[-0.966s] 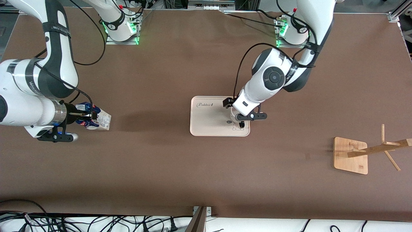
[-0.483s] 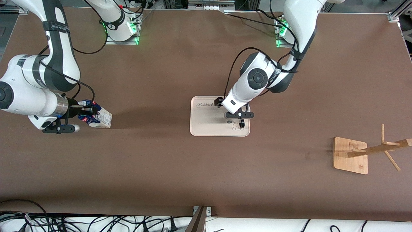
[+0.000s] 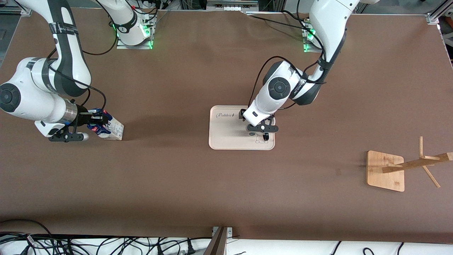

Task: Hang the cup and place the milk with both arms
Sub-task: 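Lift the mug with the left gripper and carry it to the stand, then hang the mug on the stand peg while the right gripper lowers the carton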

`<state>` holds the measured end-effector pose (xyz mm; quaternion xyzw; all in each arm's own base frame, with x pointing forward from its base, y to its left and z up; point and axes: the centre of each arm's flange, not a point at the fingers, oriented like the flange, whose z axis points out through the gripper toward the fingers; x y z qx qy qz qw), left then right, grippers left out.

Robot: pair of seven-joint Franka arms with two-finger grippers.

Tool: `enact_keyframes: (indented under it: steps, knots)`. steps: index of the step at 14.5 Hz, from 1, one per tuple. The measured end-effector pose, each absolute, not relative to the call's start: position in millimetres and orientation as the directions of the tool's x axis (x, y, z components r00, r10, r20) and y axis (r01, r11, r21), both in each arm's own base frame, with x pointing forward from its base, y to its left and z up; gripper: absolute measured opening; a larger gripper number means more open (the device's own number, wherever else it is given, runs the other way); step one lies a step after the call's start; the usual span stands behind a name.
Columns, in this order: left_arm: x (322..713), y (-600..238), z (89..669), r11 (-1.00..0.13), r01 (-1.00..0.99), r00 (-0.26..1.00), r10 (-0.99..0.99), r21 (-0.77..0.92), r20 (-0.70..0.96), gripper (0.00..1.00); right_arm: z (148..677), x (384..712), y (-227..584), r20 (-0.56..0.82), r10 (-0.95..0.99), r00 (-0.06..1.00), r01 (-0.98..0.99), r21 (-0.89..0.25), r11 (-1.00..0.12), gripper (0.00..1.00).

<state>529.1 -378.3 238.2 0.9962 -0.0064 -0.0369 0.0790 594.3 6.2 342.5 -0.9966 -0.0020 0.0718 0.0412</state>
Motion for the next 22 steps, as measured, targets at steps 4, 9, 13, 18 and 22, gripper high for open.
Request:
enact_keyframes:
  steps: [4,9,13,18,22]
  knots:
    - [538,-365,237,-0.984,-0.091,0.994,-0.100,0.152,-0.052,0.37,342,582,3,-0.129,0.004,0.992,-0.008,-0.091,-0.996,0.27]
    - [550,-354,255,-0.985,-0.079,0.996,-0.083,0.155,-0.020,0.07,340,579,3,-0.133,-0.001,0.991,-0.015,-0.100,-0.995,0.27]
    - [591,-284,328,-0.985,0.026,0.999,0.034,0.171,0.043,0.07,336,576,3,-0.142,-0.004,0.990,-0.019,-0.102,-0.995,0.27]
    - [625,-129,446,-0.954,0.225,0.955,0.256,0.200,0.147,0.07,323,575,-2,-0.151,-0.028,0.988,-0.046,-0.112,-0.993,0.27]
    - [629,-57,469,-0.960,0.219,0.950,0.251,0.177,0.186,0.07,311,578,-4,-0.147,-0.019,0.989,-0.035,-0.102,-0.994,0.28]
